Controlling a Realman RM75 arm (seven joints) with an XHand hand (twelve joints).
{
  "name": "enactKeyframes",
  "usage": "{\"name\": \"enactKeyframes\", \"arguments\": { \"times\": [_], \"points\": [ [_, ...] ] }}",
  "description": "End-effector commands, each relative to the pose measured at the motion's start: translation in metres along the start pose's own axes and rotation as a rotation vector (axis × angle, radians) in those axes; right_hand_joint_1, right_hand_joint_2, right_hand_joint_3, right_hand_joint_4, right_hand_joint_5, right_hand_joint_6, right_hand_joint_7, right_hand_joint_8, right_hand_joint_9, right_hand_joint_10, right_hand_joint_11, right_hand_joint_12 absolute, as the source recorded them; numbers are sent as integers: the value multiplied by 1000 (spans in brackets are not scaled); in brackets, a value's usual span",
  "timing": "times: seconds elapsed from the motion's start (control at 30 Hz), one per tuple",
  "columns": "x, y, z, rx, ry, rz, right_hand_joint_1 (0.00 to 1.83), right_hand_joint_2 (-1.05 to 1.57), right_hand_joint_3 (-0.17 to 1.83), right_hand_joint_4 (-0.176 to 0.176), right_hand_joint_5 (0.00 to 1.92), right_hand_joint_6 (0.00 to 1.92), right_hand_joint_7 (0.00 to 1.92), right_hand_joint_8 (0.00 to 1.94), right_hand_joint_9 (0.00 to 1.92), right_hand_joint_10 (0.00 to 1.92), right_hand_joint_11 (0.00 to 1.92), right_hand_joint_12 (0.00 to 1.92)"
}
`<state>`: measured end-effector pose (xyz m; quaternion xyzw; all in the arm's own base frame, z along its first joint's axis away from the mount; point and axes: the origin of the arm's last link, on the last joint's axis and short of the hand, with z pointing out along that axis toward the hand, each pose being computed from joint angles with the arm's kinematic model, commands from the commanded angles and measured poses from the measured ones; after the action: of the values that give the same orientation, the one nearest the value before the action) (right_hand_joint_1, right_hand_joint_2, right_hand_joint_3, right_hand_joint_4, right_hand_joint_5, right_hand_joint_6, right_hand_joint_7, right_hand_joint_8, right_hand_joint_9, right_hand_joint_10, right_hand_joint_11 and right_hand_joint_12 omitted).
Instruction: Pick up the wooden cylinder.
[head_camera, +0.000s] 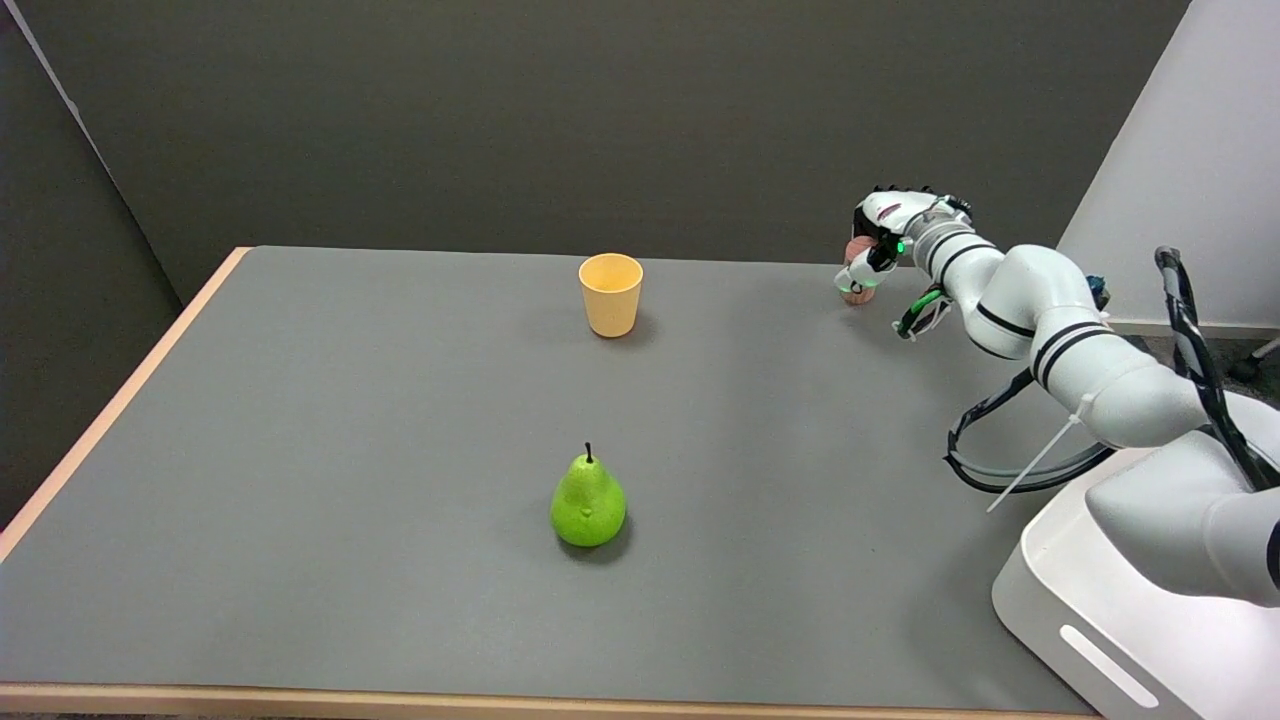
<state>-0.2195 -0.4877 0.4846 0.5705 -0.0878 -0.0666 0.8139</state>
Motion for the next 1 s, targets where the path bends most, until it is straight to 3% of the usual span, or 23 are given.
{"name": "enactKeyframes", "arguments": {
  "times": [0.03, 0.2, 0.3, 0.47, 0.57, 0.83, 1.0],
  "points": [
    [2, -18, 5, 54, 5, -55, 1119, 1360, -20, -135, 443, 1639, 734, 1592, 737, 1477, 317, 1920],
    [5, -21, 5, 68, 14, -57, 1125, 1349, -5, -132, 444, 1626, 739, 1593, 772, 1514, 309, 1921],
    [13, -23, 4, 76, 34, -59, 1136, 1339, 2, -145, 455, 1613, 753, 1584, 803, 1501, 409, 1921],
    [50, -22, -4, 90, 139, -97, 1158, 1283, 57, -149, 499, 1549, 790, 1524, 807, 1464, 466, 1921],
    [73, -18, -13, 88, 201, -117, 1188, 1176, 194, -150, 569, 1469, 846, 1428, 798, 1458, 476, 1921],
    [142, 12, -66, 22, 418, -144, 1193, 1125, 271, -138, 599, 1450, 868, 1393, 846, 1496, 530, 1921],
    [152, 48, -113, -59, 509, -103, 1193, 1093, 318, -128, 617, 1443, 882, 1376, 859, 1492, 599, 1921]
  ]
}}
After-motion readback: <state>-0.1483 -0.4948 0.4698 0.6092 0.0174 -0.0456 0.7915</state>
